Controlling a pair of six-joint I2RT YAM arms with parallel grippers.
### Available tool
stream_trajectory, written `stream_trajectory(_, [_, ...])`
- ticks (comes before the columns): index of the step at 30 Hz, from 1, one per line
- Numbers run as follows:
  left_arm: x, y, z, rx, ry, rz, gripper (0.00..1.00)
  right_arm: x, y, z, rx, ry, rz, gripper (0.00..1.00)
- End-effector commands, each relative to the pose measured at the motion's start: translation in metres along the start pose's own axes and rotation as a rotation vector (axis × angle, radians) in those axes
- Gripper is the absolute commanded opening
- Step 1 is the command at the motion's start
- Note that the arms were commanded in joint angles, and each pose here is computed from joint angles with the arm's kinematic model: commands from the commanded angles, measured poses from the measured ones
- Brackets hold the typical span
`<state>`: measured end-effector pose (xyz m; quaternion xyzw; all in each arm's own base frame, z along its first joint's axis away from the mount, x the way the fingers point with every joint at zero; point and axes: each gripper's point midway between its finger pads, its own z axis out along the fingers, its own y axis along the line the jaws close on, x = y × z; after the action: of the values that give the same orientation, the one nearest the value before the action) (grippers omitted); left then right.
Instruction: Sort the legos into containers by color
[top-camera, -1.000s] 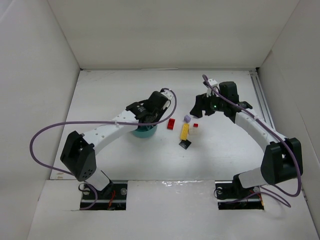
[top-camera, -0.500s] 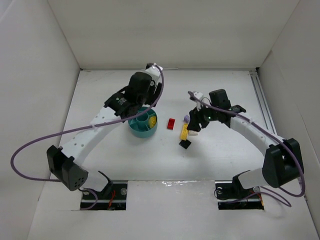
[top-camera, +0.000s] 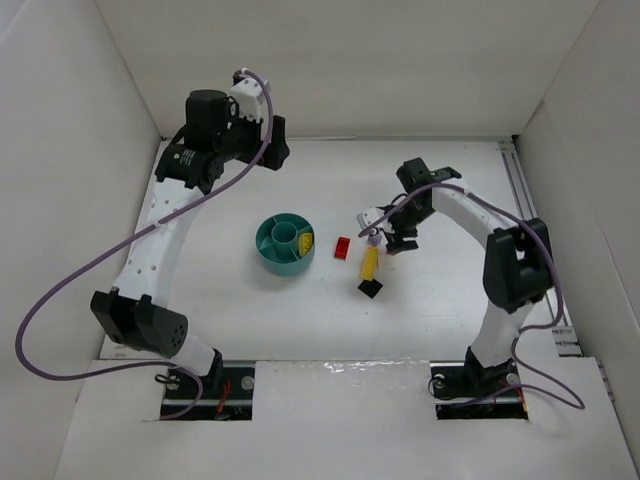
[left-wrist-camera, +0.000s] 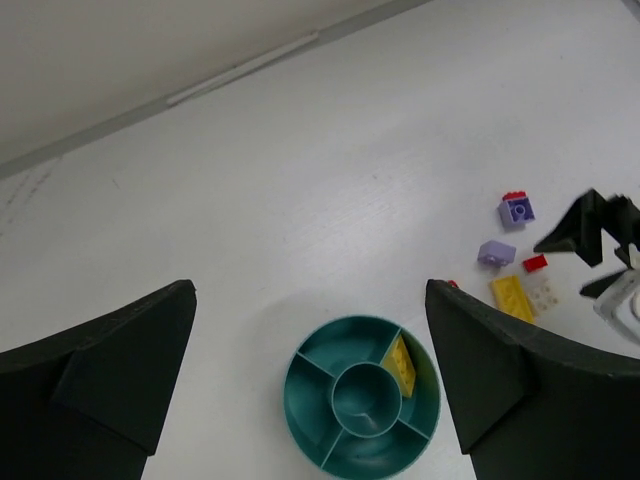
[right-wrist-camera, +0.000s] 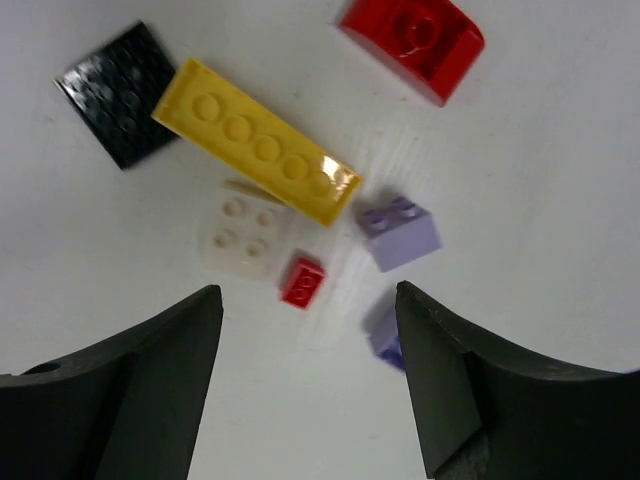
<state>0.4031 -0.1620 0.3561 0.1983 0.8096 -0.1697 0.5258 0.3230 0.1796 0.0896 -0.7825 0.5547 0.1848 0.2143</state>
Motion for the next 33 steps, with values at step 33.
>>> stream_trajectory(33, [0.015,0.01,-0.023,-0.03,0.023,0.007,1.0,-0.029,0.013,0.065,-0.239,-0.077,-0.314,0.77])
